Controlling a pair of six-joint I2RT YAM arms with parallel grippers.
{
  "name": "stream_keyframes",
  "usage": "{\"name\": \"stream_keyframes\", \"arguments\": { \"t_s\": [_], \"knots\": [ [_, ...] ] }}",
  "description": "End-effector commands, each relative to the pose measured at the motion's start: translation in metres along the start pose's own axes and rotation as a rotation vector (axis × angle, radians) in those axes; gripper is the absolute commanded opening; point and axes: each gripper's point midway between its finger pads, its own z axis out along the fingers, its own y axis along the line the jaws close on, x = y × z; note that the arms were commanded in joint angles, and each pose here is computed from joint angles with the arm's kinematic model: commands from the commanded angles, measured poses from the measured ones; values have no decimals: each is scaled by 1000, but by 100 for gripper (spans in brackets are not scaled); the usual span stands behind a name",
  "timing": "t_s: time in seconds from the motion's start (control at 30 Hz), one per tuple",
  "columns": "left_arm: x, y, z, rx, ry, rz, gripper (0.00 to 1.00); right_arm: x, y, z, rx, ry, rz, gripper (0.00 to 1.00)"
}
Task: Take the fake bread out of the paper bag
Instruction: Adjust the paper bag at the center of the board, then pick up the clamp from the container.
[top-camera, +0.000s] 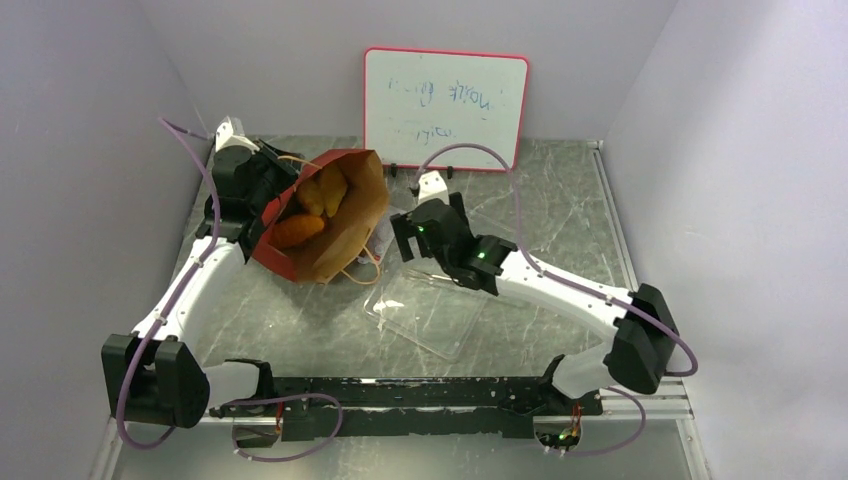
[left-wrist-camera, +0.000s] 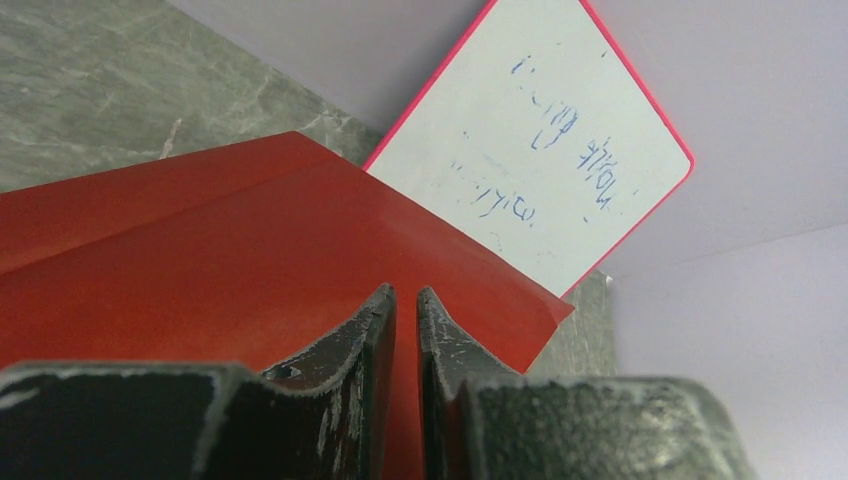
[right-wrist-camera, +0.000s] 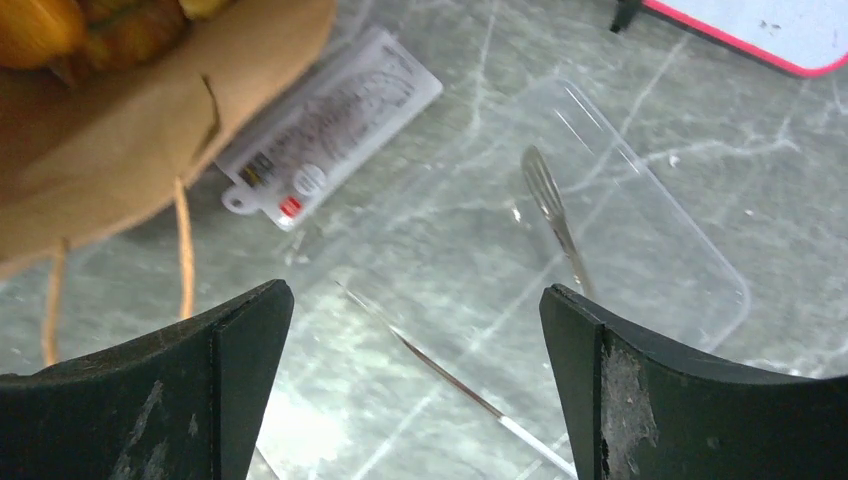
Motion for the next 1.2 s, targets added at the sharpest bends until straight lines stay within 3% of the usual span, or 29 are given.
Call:
{"name": "stream_keyframes", "arguments": {
  "t_s": [0.0, 0.27, 0.83, 0.97, 1.07, 1.17],
  "knots": [
    [-20, -11, 0, 14, -56, 34, 10, 40, -19, -9, -6, 134, -142, 98],
    [-20, -11, 5, 15, -32, 44, 10, 102, -29, 3, -87, 310, -193, 99],
    [-23, 9, 6, 25, 6, 6, 10, 160, -32, 38, -203, 445, -175, 96],
    [-24, 13, 6, 23, 10, 5, 10, 163, -34, 46, -217, 450, -155, 90],
    [-24, 17, 5, 17, 12, -1, 10, 165, -34, 51, -238, 458, -136, 75],
    [-25, 20, 4, 13, 12, -3, 10, 168, -33, 52, -252, 466, -129, 70]
  ]
}}
